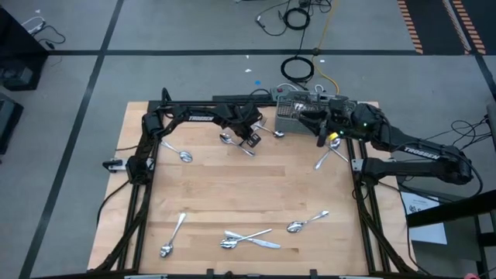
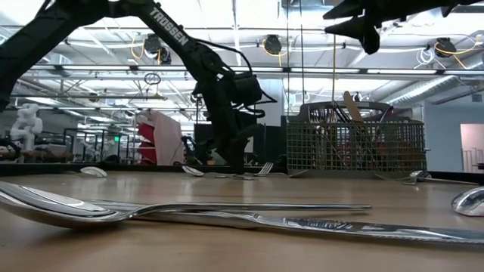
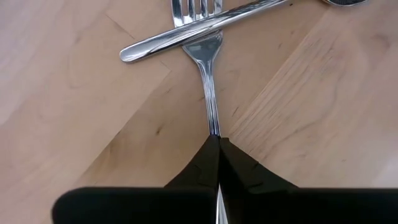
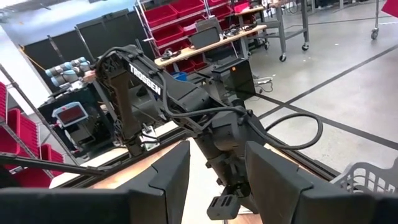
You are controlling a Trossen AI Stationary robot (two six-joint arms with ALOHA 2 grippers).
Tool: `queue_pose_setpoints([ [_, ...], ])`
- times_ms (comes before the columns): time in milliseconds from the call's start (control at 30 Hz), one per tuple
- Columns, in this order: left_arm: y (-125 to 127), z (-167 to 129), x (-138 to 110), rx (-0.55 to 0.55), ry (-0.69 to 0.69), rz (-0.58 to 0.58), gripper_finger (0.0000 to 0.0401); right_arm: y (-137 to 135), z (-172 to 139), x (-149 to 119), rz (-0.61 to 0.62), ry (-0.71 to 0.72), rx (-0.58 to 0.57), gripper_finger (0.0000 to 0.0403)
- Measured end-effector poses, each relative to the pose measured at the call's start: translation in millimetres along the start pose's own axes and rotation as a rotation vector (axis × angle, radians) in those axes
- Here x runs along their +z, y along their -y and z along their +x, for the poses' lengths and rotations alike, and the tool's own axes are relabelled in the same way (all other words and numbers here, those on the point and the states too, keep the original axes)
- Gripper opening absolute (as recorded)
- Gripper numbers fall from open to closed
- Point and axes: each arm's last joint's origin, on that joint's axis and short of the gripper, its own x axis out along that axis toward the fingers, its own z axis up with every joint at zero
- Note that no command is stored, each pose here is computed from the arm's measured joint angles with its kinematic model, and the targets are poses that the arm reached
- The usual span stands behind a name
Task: Sort silverware
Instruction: Put the silver fork into the gray utensil holder
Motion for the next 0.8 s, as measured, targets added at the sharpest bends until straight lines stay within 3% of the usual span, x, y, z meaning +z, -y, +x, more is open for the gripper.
queue_pose_setpoints([
  [300,-2.7,0.1,1.8,-0.025,0.004,-0.009,0.0013,-1.1,-4.0,1.9,0.000,0.014,0.007,0.0146],
  [800,6.0,-2.5,3.9,-0.024,0.049,0.007,0.0132,-1.1,-4.3,1.9,0.001,0.014,0.006,0.0146],
])
